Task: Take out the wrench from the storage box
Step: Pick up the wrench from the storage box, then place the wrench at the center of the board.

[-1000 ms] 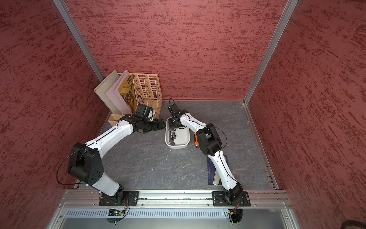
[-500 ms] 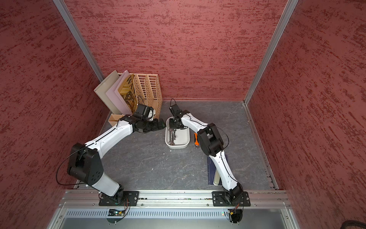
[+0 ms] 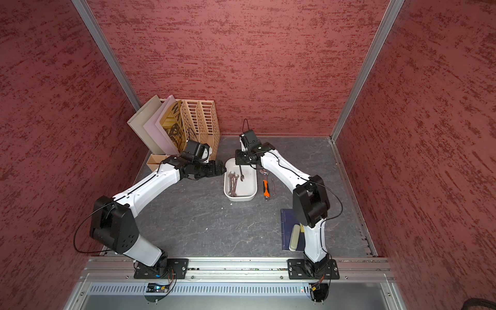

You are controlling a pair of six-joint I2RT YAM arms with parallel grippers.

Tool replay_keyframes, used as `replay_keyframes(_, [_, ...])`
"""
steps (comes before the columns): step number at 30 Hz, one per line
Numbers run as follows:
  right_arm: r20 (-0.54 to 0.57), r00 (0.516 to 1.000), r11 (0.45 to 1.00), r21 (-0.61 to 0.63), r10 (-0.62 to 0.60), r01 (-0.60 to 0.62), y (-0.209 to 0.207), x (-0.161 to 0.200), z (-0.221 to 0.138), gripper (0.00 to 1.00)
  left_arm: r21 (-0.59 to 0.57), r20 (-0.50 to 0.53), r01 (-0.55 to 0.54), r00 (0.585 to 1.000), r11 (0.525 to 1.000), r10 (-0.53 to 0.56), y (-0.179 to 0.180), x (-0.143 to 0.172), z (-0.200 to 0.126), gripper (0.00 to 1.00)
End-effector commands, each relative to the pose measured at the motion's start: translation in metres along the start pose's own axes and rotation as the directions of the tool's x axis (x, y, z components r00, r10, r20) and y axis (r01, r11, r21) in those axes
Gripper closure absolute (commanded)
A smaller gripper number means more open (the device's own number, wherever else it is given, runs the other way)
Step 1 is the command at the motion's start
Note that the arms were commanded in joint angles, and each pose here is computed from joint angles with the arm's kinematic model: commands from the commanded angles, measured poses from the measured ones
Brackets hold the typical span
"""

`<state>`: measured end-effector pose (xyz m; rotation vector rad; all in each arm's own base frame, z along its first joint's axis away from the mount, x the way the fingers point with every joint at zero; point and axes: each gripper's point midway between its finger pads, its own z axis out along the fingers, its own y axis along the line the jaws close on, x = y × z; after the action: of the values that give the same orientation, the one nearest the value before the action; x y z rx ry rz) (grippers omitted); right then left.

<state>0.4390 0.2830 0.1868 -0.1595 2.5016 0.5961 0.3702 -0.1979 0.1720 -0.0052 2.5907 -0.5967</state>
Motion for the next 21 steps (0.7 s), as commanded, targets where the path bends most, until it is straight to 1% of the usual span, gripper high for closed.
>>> replay_keyframes(1, [0.047, 0.999, 0.998, 0.057, -0.001, -0.002, -0.047, -0.004, -0.023, 1.00, 0.011, 0.047, -0.040, 0.998, 0.999, 0.039, -0.014, -0.013, -0.013, 0.00])
replay_keyframes(2, [0.051, 0.999, 0.997, 0.070, 0.005, -0.008, -0.059, -0.002, -0.028, 1.00, 0.015, 0.049, -0.045, 0.998, 0.999, 0.044, -0.017, -0.014, -0.013, 0.00])
replay_keyframes(5, [0.021, 0.999, 0.992, 0.118, 0.031, -0.034, -0.104, 0.020, -0.030, 1.00, 0.028, 0.046, -0.055, 0.997, 0.998, 0.054, -0.024, -0.015, -0.011, 0.00])
replay_keyframes(10, [-0.031, 0.996, 0.985, 0.154, 0.087, -0.081, -0.154, 0.045, -0.014, 1.00, 0.050, 0.038, -0.072, 0.997, 0.996, 0.070, -0.034, -0.016, -0.006, 0.00])
replay_keyframes(15, [-0.086, 0.991, 0.982, 0.168, 0.103, -0.088, -0.183, 0.058, 0.006, 1.00, 0.059, 0.027, -0.080, 0.997, 0.995, 0.079, -0.038, -0.016, -0.002, 0.00])
replay_keyframes(21, [-0.129, 0.988, 0.983, 0.172, 0.085, -0.062, -0.202, 0.069, 0.022, 1.00, 0.054, 0.025, -0.092, 0.996, 0.994, 0.091, -0.036, -0.015, -0.001, 0.00])
